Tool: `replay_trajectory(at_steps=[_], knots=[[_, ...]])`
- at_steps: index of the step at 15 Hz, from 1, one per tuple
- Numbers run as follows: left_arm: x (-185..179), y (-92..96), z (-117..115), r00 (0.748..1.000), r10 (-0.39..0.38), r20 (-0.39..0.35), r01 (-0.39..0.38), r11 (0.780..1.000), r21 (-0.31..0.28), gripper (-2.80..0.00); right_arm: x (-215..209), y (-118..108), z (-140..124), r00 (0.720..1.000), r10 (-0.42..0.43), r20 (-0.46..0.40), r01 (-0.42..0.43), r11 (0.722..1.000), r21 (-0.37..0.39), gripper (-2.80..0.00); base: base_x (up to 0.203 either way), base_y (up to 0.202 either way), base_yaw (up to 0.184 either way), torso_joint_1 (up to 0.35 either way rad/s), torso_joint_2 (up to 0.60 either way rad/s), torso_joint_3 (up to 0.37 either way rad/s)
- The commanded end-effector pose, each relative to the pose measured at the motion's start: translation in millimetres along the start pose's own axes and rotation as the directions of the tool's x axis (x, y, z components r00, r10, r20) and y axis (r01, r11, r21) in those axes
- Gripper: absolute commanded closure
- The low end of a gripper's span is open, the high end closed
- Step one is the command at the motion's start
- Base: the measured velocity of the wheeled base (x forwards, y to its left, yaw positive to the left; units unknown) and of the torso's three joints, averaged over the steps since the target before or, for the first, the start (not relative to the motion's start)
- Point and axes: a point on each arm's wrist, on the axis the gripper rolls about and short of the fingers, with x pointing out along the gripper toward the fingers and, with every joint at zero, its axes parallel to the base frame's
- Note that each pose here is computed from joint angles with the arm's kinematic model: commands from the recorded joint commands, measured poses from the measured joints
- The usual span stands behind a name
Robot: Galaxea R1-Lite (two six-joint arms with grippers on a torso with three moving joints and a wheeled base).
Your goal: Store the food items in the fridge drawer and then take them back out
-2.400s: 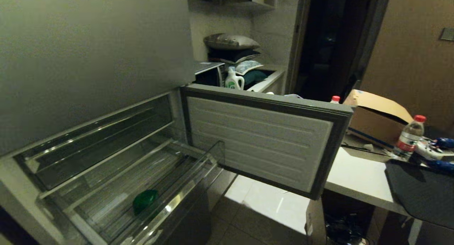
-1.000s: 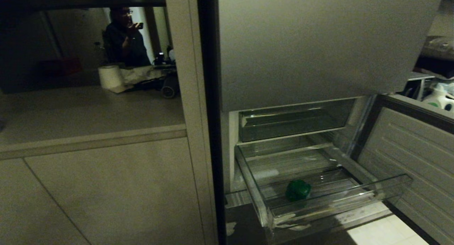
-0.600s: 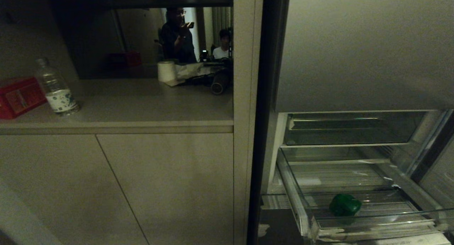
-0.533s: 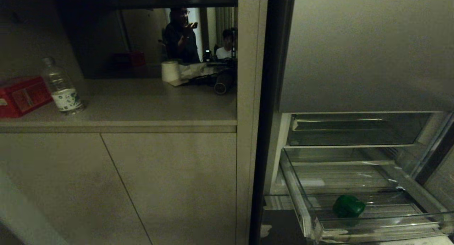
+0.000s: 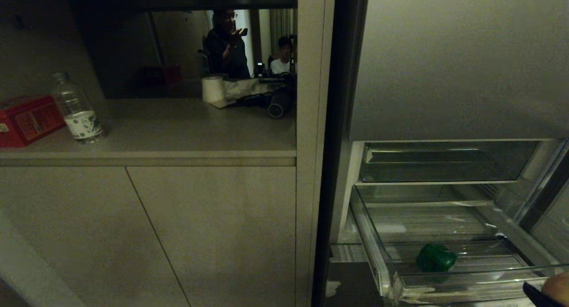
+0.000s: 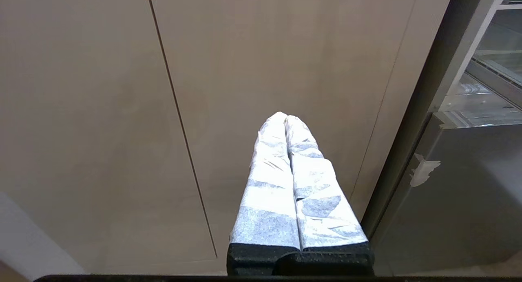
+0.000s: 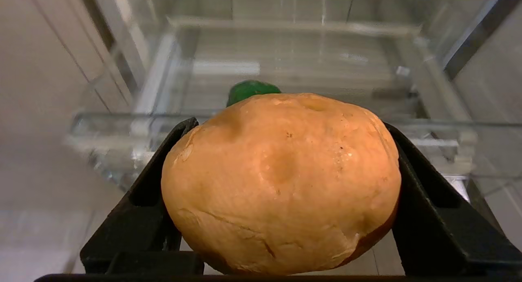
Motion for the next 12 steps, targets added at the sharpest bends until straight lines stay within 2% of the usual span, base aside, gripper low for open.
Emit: replay_trajectory(at_steps=[1, 5, 7, 12], knots=[[0, 0.0, 0, 1.000, 0.000, -0.002, 0.000, 1.000, 0.000, 0.00, 64, -2, 18, 0.970, -0.006, -0.243, 0.008, 1.000, 0.004, 0.00, 0.000, 0.000, 0.000, 0.000, 0.00, 0.000], [0, 0.0, 0, 1.000, 0.000, -0.002, 0.000, 1.000, 0.000, 0.00, 156, -6, 55, 0.956, -0.031, -0.293, 0.046, 0.998, 0.044, 0.00, 0.000, 0.000, 0.000, 0.000, 0.00, 0.000], [0, 0.0, 0, 1.000, 0.000, -0.002, 0.000, 1.000, 0.000, 0.00, 195, -9, 60, 0.949, -0.058, -0.309, 0.080, 0.995, 0.059, 0.00, 0.000, 0.000, 0.000, 0.000, 0.00, 0.000], [0, 0.0, 0, 1.000, 0.000, -0.002, 0.000, 1.000, 0.000, 0.00, 219, -11, 54, 0.935, -0.079, -0.345, 0.109, 0.992, 0.068, 0.00, 0.000, 0.000, 0.000, 0.000, 0.00, 0.000]])
